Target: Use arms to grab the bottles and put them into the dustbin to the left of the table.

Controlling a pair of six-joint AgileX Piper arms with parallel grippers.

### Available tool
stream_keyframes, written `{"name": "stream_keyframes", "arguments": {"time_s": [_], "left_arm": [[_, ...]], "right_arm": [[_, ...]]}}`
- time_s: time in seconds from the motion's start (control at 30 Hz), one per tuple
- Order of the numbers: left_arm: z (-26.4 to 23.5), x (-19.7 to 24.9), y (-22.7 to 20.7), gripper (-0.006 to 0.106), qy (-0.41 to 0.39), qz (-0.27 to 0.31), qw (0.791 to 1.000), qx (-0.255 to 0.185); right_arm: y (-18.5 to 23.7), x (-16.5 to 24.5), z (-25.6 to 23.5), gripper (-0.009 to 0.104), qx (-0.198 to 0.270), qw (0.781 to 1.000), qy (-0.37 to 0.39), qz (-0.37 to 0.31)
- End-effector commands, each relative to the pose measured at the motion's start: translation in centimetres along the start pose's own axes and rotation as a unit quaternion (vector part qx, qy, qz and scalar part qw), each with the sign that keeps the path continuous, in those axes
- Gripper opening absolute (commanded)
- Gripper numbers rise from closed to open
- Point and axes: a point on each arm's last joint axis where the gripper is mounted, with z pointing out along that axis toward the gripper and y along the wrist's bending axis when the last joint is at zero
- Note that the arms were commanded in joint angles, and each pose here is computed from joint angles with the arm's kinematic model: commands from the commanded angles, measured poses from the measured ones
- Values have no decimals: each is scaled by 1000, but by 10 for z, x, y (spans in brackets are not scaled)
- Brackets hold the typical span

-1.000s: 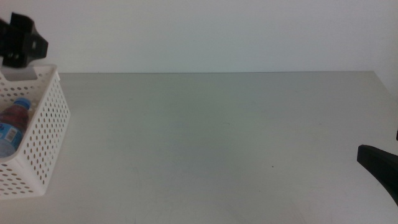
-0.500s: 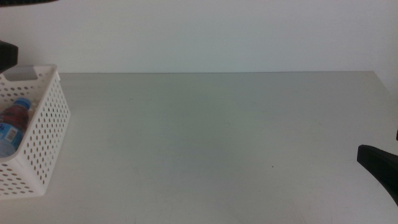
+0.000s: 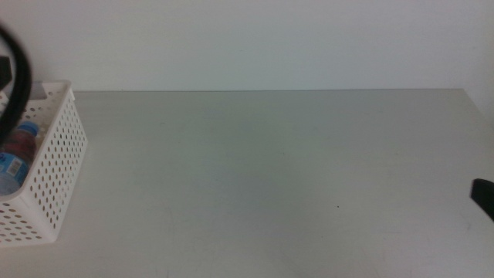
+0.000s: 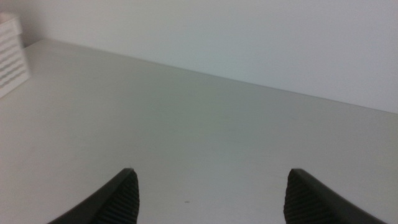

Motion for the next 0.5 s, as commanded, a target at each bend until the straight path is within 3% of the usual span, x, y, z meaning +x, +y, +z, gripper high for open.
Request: {"name": "stream_keyframes", "arguments": {"time_s": [0.0, 0.27, 0.47], "left_arm": [[-11, 4, -3, 94, -82, -20, 996, 9], [-22, 85, -15, 94, -122, -35, 992, 18], [-25, 150, -24, 94, -108, -68, 992, 25]], "right_arm": [[-7, -7, -7, 59, 36, 998, -50, 5], [-18, 35, -30, 59, 146, 985, -86, 42], [-17, 72, -30, 59, 159, 982, -90, 44]]}}
